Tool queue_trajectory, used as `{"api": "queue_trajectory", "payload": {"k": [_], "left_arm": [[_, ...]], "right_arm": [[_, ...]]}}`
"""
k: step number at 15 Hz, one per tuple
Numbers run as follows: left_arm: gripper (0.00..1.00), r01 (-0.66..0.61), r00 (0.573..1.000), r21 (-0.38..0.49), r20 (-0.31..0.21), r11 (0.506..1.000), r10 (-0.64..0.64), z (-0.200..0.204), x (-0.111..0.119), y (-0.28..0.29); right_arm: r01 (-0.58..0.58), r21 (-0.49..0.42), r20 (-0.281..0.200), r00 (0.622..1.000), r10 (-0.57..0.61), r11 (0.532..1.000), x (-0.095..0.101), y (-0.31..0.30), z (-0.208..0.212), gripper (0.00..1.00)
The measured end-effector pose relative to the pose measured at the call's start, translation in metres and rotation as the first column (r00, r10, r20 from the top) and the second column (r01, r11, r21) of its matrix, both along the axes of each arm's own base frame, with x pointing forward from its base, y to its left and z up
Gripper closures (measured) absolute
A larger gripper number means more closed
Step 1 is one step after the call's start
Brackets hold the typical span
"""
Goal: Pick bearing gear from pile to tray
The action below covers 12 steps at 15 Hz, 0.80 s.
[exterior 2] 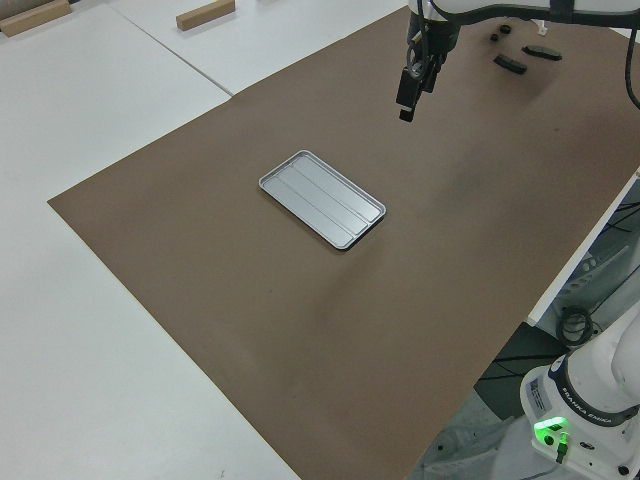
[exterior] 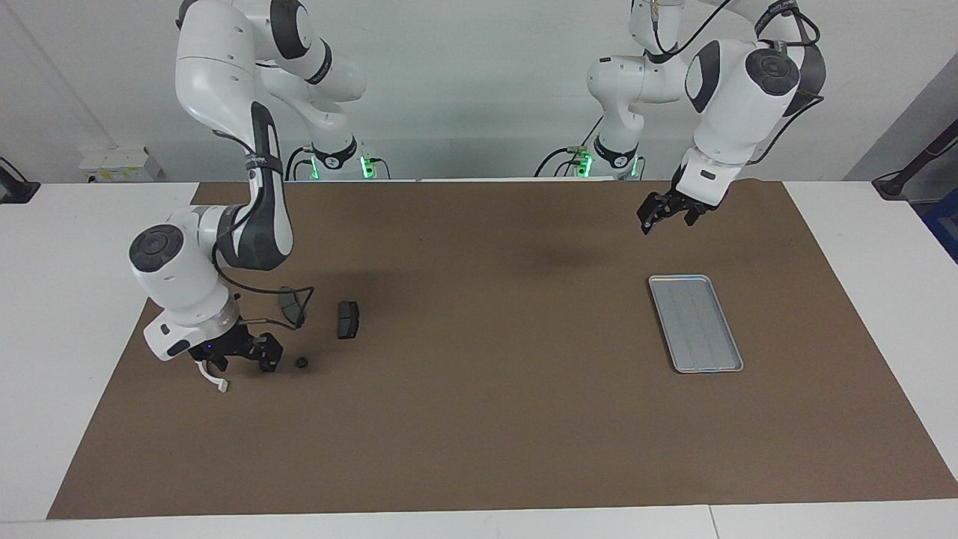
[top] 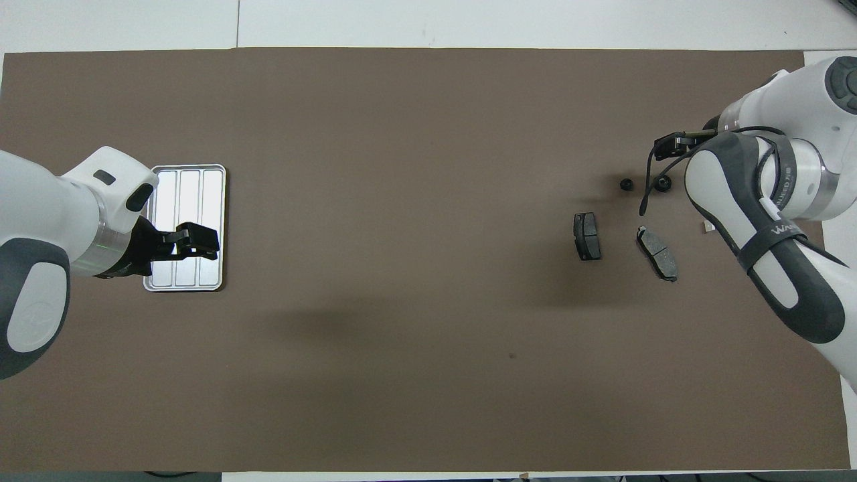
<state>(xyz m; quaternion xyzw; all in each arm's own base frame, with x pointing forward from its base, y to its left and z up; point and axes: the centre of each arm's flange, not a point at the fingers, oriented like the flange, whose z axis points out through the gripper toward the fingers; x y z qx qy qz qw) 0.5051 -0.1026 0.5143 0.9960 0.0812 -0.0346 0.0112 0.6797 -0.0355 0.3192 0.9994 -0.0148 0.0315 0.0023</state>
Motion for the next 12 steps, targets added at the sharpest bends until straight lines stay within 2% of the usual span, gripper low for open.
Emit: {"api": "queue_trajectory", "payload": {"k": [12], "left_arm": [[0.00, 0.010, 1.000, -0.001, 0.008, 1.000, -0.010, 0.001, -0.001, -0.006]], "right_arm": [[0.008, 0.002, -0.064, 0.998, -0.008, 1.000, -0.018, -0.011, -0.028, 0.00]]}}
